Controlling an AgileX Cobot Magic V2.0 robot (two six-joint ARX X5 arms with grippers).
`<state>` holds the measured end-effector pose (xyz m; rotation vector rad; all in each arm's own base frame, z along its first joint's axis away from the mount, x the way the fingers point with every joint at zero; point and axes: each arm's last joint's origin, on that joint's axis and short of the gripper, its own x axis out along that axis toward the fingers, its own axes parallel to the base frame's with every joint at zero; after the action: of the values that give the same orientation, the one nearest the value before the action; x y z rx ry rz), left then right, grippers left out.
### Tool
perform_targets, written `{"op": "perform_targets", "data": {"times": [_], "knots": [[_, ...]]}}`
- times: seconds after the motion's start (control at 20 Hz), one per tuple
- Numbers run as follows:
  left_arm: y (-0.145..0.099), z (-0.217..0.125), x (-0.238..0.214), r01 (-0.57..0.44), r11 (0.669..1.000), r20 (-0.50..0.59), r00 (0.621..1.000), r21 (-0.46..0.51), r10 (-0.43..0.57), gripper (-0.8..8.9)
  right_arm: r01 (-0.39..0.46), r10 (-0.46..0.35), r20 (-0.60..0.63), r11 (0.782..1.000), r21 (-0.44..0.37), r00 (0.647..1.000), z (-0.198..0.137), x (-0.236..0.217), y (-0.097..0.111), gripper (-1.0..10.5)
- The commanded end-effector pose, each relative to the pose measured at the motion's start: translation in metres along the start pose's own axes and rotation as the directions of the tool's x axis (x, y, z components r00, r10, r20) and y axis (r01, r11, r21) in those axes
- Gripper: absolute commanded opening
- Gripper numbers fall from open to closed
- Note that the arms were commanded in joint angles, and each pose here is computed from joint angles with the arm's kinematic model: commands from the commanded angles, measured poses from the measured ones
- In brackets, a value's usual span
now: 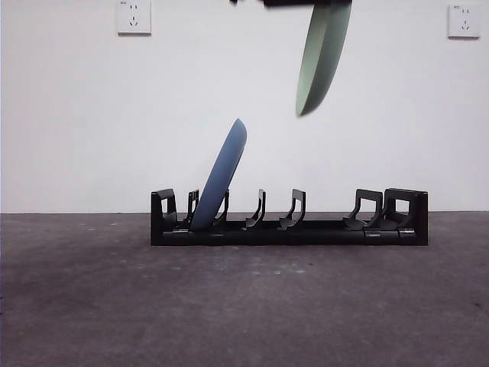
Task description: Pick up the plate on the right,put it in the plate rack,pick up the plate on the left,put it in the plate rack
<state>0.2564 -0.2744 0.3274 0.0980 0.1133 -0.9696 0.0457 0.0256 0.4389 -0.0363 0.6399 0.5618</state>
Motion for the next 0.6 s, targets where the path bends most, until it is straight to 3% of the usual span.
{"op": "perform_targets", "data": {"times": [0.05,0.25,0.6], "knots": [[0.014,-0.014,0.013,-0.03,0.998,0.005,1.0,-0.062,0.03,-0.08,0.001,-0.001,-0.017,1.0,0.005,1.0,-0.003,0.0,0.0,2.5],[0.038,-0.04,0.032,-0.08,0.989,-0.02,0.997,-0.122,0.078,-0.08,0.001,-0.001,-0.022,1.0,0.005,1.0,-0.003,0.0,0.0,2.5],[0.061,-0.073,0.06,-0.121,0.983,-0.097,0.989,-0.14,0.108,-0.08,0.001,-0.001,-0.023,1.0,-0.006,1.0,-0.003,0.0,0.0,2.5]]}}
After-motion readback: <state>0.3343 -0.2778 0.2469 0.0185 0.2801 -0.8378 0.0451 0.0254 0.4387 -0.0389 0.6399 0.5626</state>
